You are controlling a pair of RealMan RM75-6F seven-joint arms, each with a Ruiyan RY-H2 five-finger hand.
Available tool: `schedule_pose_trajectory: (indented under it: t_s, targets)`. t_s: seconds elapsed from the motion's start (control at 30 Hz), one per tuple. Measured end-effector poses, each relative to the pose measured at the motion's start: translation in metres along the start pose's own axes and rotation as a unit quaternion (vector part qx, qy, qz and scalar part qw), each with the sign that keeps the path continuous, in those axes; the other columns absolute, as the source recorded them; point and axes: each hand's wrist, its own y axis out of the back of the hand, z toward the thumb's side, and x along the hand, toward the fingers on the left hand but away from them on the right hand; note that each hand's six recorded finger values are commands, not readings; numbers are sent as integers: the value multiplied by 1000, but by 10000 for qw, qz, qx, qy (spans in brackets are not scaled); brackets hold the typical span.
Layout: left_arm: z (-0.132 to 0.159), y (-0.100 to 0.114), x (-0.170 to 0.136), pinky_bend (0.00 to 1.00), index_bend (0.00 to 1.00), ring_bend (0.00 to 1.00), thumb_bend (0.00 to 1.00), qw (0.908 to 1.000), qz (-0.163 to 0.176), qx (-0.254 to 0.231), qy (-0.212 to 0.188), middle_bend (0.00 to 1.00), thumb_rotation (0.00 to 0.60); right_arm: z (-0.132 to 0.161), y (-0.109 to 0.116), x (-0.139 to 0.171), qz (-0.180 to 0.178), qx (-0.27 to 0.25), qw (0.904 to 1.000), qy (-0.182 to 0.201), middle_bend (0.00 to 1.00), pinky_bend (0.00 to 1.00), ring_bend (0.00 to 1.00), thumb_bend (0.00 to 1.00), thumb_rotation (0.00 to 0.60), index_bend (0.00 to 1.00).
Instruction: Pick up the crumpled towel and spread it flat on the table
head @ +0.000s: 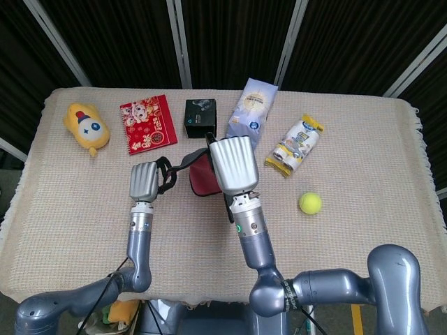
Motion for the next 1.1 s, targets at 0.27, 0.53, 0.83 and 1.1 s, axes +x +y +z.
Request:
schedule_pose_trajectory:
  t_s: [0.27,0.53,0.83,1.1]
  targets:
    - [0,4,2,798,627,710,472,10000,57,15,-32,675,600,-3,0,0,2,22,10000,-20,1000,947,1000,624,600,716]
    - [1,24,11,798,653,710,470,9994,272,141,-165,676,600,-10,2,0,-9,5,10000,-64,1000,947,1000,623,600,716]
    - [13,54,22,797,657,710,470,9981,458,186,-367,675,600,-19,2,3,71,-58,9999,-122,1000,947,1000,624,600,716]
    - [33,78,25,798,664,710,473,9975,466,16,-524,675,600,-29,-3,10,176,-171,9996,-141,1000,947,1000,624,600,716]
